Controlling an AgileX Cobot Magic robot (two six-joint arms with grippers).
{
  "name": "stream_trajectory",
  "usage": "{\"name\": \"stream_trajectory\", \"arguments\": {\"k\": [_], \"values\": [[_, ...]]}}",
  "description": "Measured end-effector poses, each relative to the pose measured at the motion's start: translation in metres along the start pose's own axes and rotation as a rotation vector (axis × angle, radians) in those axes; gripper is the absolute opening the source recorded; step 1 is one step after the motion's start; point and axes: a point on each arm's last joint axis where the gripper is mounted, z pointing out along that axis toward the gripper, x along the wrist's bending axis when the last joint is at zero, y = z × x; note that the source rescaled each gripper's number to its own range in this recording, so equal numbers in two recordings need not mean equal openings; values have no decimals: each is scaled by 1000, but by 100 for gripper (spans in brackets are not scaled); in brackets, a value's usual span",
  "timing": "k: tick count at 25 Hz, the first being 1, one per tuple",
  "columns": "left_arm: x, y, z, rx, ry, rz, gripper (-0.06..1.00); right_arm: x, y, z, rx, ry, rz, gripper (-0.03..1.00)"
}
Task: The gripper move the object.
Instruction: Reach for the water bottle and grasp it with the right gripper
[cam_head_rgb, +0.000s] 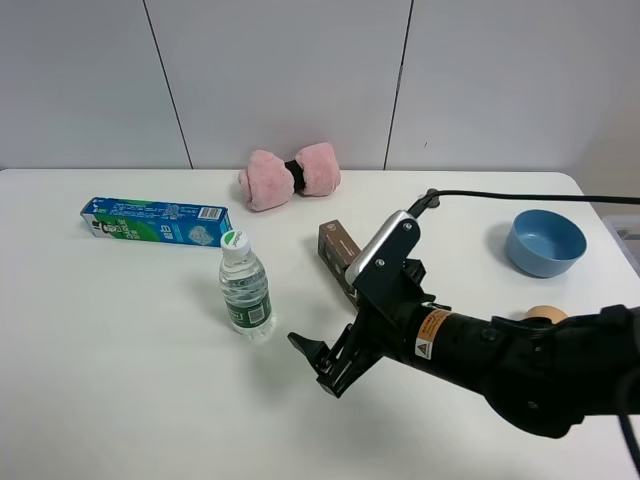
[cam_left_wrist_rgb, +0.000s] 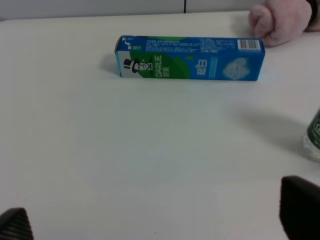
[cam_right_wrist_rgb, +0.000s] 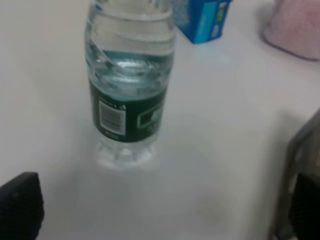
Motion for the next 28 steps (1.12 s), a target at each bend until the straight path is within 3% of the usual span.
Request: {"name": "stream_trajectory", "arguments": {"k": [11,28], "values": [[0,0,0,0,0,0,100,0,5,2,-76,-1,8,100],[0,0,0,0,0,0,100,-1,32,16,23,29,56,100]]}}
